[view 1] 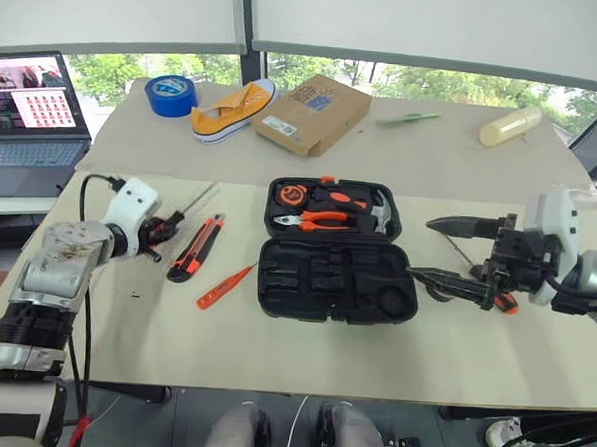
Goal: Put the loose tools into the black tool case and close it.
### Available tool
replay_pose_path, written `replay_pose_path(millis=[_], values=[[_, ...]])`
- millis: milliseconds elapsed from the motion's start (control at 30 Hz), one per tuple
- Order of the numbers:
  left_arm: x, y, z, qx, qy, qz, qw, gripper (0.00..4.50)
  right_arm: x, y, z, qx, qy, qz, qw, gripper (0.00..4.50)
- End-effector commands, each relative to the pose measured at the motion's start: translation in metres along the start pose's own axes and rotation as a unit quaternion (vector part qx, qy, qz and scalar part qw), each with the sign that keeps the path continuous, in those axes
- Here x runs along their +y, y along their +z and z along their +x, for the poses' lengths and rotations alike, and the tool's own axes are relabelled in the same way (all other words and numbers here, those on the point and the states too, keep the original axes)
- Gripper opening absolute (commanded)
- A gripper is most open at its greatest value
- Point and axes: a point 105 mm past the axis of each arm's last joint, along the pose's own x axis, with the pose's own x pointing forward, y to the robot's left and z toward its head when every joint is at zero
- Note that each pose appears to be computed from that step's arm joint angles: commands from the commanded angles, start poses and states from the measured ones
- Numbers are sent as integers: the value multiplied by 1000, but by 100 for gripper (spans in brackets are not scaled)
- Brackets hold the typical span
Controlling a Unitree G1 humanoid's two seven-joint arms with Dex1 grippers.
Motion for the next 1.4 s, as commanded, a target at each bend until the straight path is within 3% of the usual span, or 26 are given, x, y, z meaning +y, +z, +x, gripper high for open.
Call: replay_pose_path(millis=[33,233,400,500,700,1100,1400], values=[[-18,73,-5,-123,-88,111,982,86,-4,0,-14,16,-27,4,999,450],[-100,96,15,-131,-290,229,920,86,-4,-16,-32,49,-69,11,996,450],[-144,107,49,-123,-315,237,911,86,5,-22,-38,52,-88,20,995,450],[-170,98,55,-106,-343,272,893,86,10,-27,-43,47,-110,43,992,450],[-179,86,61,-96,-332,315,884,86,13,-32,-47,46,-133,47,989,450],[-200,82,68,-100,-351,290,884,86,7,-31,-46,38,-149,45,987,450],[-199,75,73,-81,-351,302,883,86,7,-31,-44,37,-152,43,987,450]])
